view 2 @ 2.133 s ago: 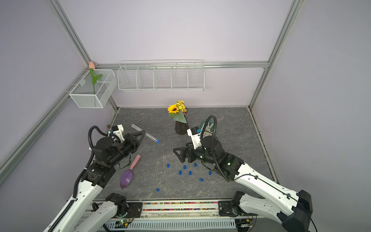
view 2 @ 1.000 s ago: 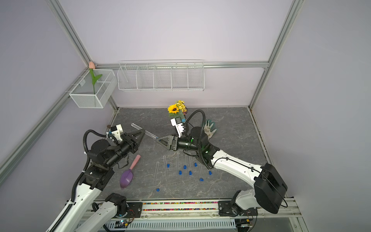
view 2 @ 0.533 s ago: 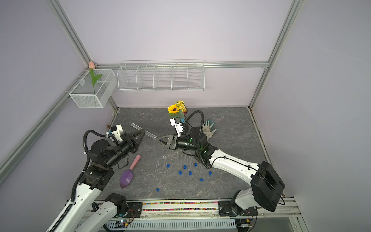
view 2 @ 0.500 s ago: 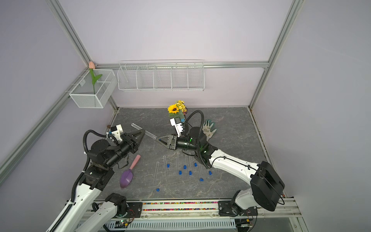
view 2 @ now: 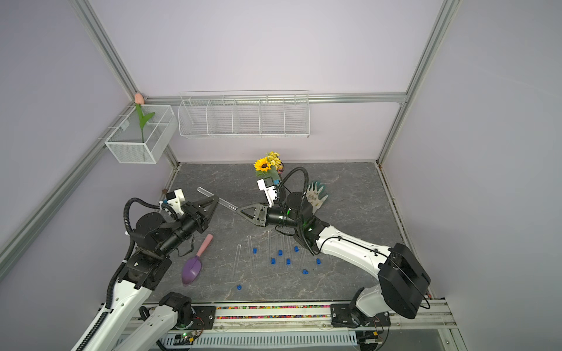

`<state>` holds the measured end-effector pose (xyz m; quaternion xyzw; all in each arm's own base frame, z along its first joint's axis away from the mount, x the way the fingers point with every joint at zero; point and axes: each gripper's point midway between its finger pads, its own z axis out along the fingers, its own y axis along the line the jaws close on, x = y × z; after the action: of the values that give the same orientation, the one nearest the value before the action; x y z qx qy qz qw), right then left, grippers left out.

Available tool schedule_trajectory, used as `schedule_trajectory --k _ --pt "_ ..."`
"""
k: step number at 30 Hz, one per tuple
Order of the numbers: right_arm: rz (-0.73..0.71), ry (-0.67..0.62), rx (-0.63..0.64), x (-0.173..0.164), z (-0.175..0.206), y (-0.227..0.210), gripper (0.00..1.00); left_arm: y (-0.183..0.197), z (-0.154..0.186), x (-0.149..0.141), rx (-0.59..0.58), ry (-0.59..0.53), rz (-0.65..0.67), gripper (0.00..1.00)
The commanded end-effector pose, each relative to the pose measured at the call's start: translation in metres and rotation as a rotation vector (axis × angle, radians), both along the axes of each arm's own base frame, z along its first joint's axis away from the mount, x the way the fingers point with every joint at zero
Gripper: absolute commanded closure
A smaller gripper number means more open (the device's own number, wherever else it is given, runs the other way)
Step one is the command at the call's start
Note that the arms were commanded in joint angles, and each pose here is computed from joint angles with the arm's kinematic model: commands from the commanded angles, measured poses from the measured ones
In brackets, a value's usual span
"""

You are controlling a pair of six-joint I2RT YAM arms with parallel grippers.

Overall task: Remove stoppers from test tubes
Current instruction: Open the stopper on the test tube.

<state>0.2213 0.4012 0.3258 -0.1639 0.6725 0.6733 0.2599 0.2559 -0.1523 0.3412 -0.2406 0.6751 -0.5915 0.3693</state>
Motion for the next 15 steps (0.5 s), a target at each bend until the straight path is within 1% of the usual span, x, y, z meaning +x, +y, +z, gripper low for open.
schedule_trajectory --k 1,5,9,12,15 --pt "-0.005 -0.028 0.021 0.000 0.002 -0.003 0.86 0.008 -0.005 0.001 0.017 0.024 0.043 1.00" --pt "-0.010 -0.086 -0.034 -0.005 -0.010 -0.007 0.88 0.015 -0.019 0.004 0.033 0.105 0.090 1.00" --pt "-0.034 -0.176 -0.110 -0.011 -0.023 -0.013 0.89 0.016 -0.037 0.010 0.000 0.211 0.104 1.00" --pt "-0.052 -0.230 -0.142 -0.014 -0.023 -0.018 0.88 0.019 -0.046 0.014 -0.025 0.251 0.125 1.00" --pt "-0.067 -0.263 -0.182 -0.017 -0.025 -0.023 0.88 0.026 -0.048 0.016 -0.048 0.268 0.161 1.00"
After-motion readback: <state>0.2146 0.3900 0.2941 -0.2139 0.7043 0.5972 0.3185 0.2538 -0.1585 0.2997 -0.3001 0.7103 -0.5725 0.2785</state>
